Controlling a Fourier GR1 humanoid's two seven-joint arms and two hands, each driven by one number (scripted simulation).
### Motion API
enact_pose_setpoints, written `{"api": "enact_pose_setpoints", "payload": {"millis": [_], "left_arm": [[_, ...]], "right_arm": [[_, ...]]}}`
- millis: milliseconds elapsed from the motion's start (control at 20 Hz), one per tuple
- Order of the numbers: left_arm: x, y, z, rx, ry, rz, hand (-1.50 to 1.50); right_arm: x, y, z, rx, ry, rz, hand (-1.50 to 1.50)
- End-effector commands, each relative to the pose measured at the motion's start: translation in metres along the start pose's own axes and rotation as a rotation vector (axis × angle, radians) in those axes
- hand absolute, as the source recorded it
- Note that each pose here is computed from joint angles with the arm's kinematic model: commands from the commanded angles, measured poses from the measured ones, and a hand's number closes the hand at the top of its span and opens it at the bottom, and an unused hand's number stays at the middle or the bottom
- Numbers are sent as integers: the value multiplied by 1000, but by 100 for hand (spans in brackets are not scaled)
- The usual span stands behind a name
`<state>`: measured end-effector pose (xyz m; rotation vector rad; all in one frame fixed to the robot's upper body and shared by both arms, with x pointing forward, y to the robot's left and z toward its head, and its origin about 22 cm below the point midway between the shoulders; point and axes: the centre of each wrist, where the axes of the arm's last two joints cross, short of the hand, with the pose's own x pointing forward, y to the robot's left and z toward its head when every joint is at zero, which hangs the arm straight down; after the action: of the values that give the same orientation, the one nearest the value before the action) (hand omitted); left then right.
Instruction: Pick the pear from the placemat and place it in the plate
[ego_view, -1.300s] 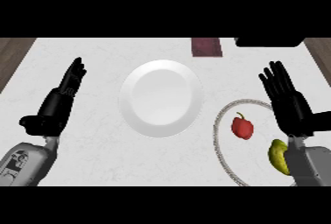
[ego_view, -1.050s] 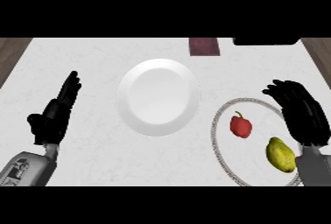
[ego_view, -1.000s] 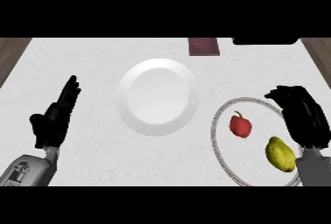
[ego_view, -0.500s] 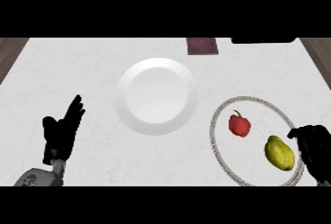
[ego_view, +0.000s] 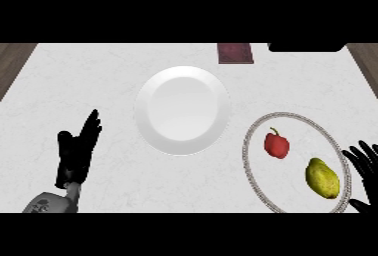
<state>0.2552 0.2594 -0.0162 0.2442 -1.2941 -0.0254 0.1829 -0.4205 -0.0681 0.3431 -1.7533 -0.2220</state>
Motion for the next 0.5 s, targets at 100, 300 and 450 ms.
{"api": "enact_pose_setpoints", "payload": {"millis": [100, 300, 450], "left_arm": [[4, -22, 0, -3, -11, -6, 0], [12, -10, -2, -11, 1, -10, 0], [-3, -11, 5, -16, -6, -8, 0]], "right_arm": [[39, -33, -14, 174, 4, 245, -150], [54, -41, -22, 270, 81, 365, -150], [53, -33, -31, 393, 163, 410, -150]]}}
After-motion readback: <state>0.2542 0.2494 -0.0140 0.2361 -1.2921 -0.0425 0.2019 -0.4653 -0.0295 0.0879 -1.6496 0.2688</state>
